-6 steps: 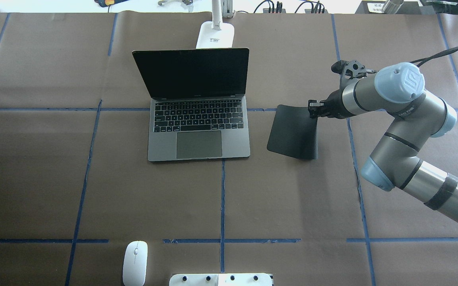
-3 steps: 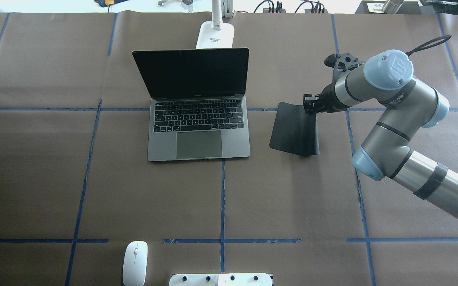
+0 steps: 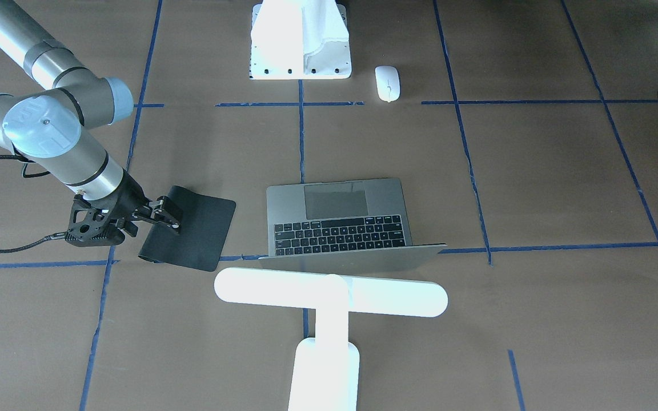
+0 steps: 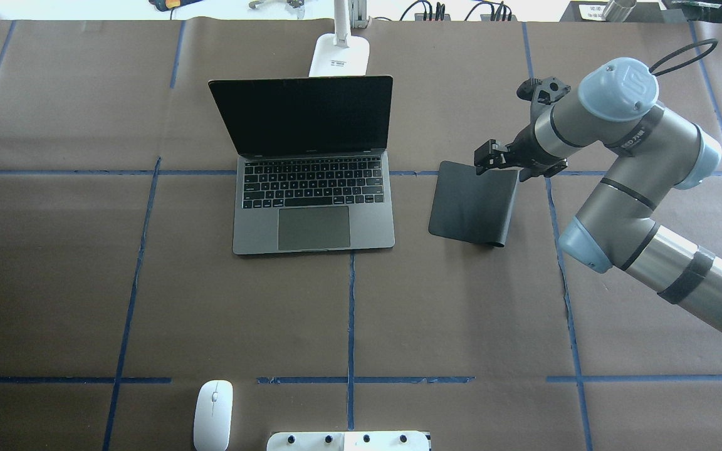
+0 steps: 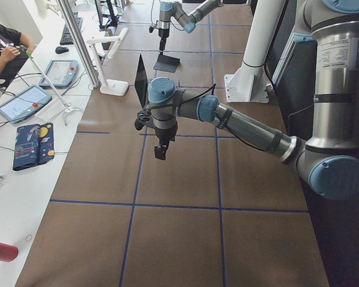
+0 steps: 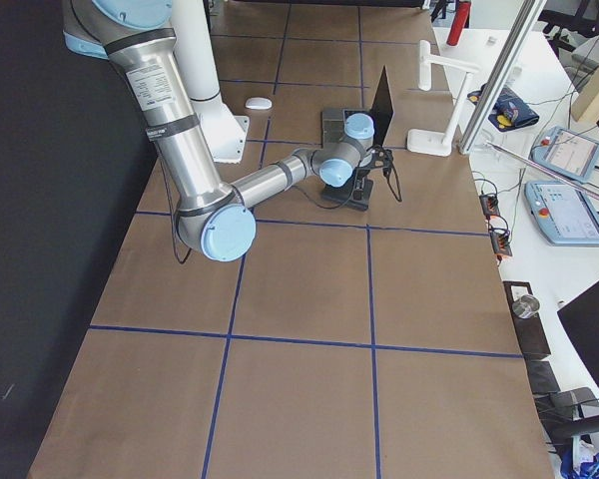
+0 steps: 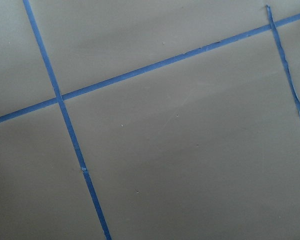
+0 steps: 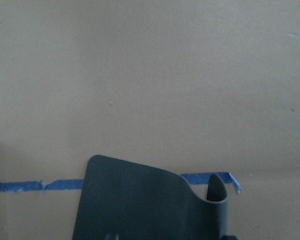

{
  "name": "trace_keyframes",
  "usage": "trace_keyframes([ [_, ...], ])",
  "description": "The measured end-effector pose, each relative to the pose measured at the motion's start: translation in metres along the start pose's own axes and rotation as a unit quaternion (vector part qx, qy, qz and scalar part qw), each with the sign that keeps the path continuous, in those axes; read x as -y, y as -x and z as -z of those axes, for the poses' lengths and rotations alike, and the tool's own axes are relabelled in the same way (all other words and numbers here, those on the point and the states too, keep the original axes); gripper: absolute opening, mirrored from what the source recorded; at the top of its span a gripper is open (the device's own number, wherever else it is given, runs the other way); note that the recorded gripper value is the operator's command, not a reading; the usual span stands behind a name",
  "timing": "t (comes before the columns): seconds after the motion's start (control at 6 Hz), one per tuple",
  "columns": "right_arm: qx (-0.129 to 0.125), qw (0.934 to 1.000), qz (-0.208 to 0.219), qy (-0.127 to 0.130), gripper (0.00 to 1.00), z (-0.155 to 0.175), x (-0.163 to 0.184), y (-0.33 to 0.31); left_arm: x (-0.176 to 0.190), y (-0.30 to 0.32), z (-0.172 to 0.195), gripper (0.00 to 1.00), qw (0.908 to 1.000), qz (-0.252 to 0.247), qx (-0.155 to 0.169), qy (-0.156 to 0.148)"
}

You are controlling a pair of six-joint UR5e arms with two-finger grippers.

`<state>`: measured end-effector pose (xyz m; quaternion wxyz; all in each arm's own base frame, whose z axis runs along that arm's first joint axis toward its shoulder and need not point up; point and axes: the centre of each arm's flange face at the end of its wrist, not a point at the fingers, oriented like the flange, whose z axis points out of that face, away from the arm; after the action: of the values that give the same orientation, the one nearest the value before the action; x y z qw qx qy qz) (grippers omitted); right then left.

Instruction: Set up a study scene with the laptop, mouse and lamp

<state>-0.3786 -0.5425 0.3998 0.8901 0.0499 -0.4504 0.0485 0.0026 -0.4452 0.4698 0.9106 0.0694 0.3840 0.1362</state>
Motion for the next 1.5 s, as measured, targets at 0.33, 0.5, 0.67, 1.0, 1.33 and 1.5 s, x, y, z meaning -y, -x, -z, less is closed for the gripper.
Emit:
trace_keyframes([
  [0.33,-0.047,0.9977,0.043,0.021,1.0,0.02,-0.013,-0.043,0.008,-0.023,-0.003,1.0,0.9999,-0.014,-0.003,-0.008],
  [0.5,-0.073,0.9936,0.079,0.033,1.0,0.04,-0.024,-0.079,0.015,-0.048,-0.018,1.0,0.9995,-0.028,-0.01,-0.008],
  [0.67,-0.092,0.988,0.118,0.039,1.0,0.066,-0.036,-0.129,0.022,-0.075,-0.036,1.0,0.9997,-0.022,-0.011,-0.01],
  [1.0,-0.093,0.9789,0.174,0.053,1.0,0.123,-0.049,-0.235,0.026,-0.135,-0.078,1.0,0.9997,0.01,-0.002,-0.02],
  [1.33,-0.095,0.9695,0.219,0.055,1.0,0.174,-0.068,-0.34,0.011,-0.214,-0.116,1.0,0.9983,0.05,0.0,-0.028],
  [1.5,-0.098,0.9652,0.236,0.053,1.0,0.197,-0.089,-0.392,-0.007,-0.264,-0.133,1.0,0.9968,0.073,0.003,-0.031],
])
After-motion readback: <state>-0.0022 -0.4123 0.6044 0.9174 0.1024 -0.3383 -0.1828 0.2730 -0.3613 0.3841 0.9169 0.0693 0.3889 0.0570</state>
